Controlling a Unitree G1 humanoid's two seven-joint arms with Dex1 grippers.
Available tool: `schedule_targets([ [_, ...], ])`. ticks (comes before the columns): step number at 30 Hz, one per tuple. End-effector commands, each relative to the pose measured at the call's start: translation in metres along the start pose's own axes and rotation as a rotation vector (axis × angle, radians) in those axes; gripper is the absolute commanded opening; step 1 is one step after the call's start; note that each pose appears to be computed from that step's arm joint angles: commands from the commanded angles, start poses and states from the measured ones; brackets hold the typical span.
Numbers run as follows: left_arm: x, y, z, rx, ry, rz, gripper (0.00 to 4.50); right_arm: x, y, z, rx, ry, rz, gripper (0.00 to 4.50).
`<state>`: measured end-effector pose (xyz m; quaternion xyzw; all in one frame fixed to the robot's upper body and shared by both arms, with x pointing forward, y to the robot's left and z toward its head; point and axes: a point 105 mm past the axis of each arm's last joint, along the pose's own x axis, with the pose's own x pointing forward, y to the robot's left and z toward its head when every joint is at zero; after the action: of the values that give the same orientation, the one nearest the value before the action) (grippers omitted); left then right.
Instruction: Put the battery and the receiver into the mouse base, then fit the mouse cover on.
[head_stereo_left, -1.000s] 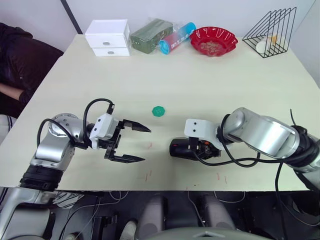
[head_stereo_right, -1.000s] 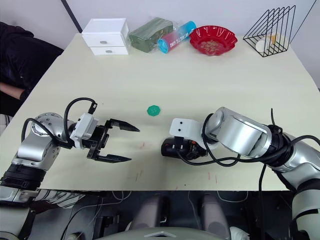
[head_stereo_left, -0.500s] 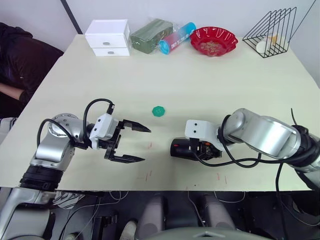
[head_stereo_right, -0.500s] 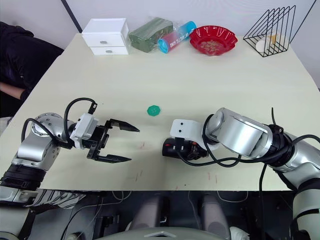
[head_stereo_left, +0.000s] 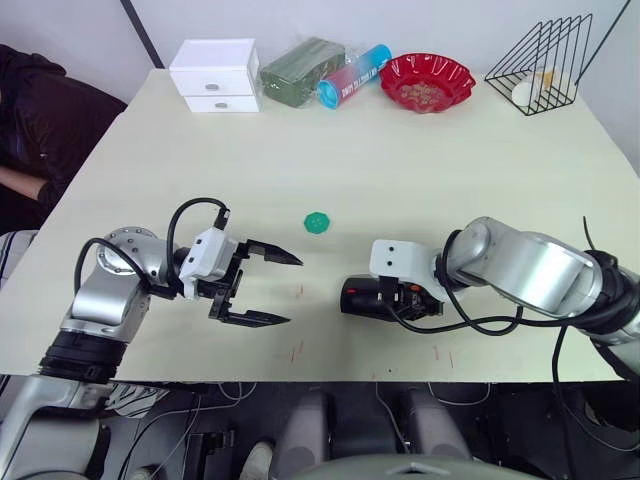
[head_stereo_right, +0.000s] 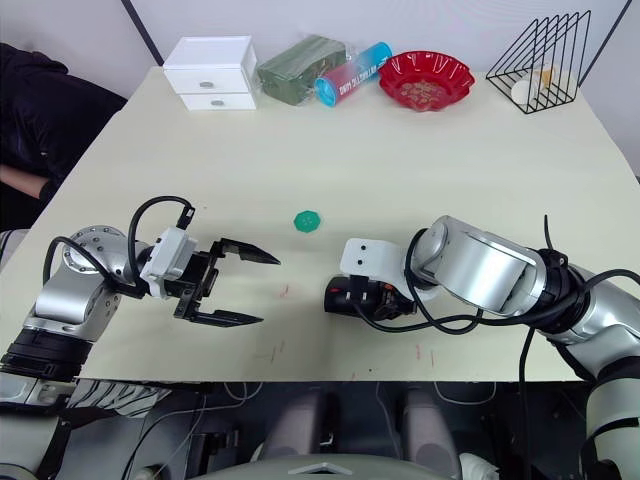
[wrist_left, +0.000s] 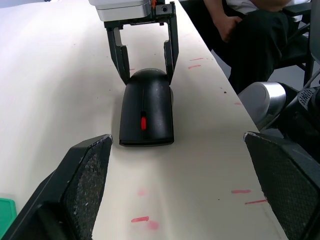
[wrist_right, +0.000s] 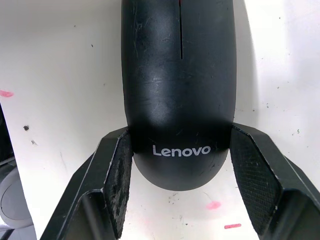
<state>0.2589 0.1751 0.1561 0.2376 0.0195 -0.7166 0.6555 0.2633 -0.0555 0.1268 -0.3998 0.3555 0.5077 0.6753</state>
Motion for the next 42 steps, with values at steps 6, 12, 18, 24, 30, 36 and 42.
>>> schedule_targets([
  [6,-0.003,-0.002,0.009,0.040,-0.008,-0.032,4.50,-0.003,0.002,0.002,-0.026,-0.008,0.006,2.87],
  [12,-0.003,-0.003,0.009,0.039,-0.008,-0.033,4.50,-0.002,0.001,0.003,-0.023,-0.015,0.000,4.43],
  [18,-0.004,-0.003,0.009,0.039,-0.008,-0.032,4.50,-0.003,0.000,0.003,-0.021,-0.016,-0.005,4.43],
  [24,-0.004,-0.001,0.009,0.044,-0.008,-0.030,4.50,-0.013,-0.003,0.005,-0.032,-0.067,-0.009,4.43],
  [30,-0.005,-0.001,0.010,0.046,-0.012,-0.025,4.50,-0.031,-0.011,0.005,-0.019,-0.235,-0.030,4.43],
  [36,-0.006,0.000,0.012,0.046,-0.017,-0.018,4.50,-0.038,-0.011,0.015,-0.020,-0.454,-0.034,4.43],
  [42,-0.007,0.000,0.013,0.047,-0.021,-0.014,4.50,-0.024,-0.002,0.028,-0.029,-0.473,-0.008,2.71],
])
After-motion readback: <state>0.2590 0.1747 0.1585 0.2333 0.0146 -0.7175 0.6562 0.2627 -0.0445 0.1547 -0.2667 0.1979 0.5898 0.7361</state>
